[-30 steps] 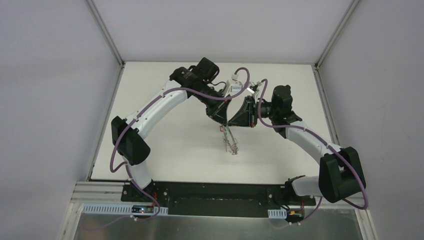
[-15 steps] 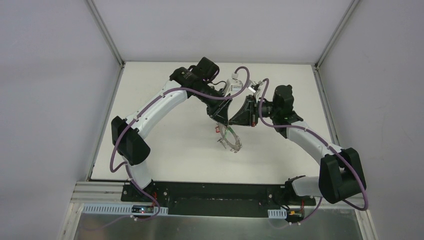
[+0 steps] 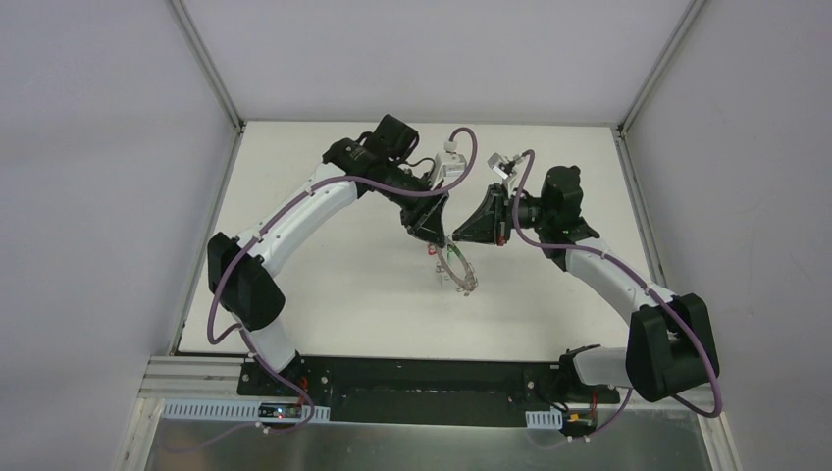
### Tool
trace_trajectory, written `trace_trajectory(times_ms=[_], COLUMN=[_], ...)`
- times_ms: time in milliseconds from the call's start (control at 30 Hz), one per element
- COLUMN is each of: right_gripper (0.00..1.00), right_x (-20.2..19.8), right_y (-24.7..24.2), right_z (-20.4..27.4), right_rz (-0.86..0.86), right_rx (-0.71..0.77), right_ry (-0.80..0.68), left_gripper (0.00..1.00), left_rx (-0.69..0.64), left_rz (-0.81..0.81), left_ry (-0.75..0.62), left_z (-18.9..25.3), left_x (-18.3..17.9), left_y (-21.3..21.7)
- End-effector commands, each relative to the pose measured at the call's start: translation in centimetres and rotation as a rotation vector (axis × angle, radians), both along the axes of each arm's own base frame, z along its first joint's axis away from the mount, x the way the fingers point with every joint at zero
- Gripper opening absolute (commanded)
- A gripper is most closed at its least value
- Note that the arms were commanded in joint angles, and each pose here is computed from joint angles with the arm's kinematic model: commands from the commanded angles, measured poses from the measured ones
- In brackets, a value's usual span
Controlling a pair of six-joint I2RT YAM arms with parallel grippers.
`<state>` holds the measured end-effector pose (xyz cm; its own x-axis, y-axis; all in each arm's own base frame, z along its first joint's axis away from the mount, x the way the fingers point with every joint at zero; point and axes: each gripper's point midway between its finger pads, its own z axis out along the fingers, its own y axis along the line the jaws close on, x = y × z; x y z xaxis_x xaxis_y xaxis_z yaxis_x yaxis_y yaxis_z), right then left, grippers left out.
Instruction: Put the keys on the keyring
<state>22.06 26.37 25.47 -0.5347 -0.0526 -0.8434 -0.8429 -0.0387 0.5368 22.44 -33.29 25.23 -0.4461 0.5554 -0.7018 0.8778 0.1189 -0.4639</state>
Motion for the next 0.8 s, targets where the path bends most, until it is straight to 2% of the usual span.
trace_trajectory(times_ms=[0,200,300,767], right_gripper=[0.00,0.00,0.00,0.00], right_x=[0.0,0.2,0.3,0.9], right_y=[-0.2,-0.3,-0.3,-0.7], right_z=[3.5,3.5,3.4,3.2], right_rz=[0.003,-0.002,-0.005,-0.036], right_rx=[0.052,0.053,0.053,0.050], right_ry=[-0.115,-0.112,-0.110,-0.110], left_gripper=[0.43,0.43,0.40,0.00], left_rx=[-0.119,-0.146,-0.152,-0.184], left_rz=[-0.028,-0.038,-0.044,-0.073], left_ry=[-0.048,-0.020,0.002,0.077], left_z=[2.5,2.0,1.6,1.1], left_x=[-0.3,-0.4,-0.7,-1.7], left_y=[-0.6,-1.1,-1.1,-1.4])
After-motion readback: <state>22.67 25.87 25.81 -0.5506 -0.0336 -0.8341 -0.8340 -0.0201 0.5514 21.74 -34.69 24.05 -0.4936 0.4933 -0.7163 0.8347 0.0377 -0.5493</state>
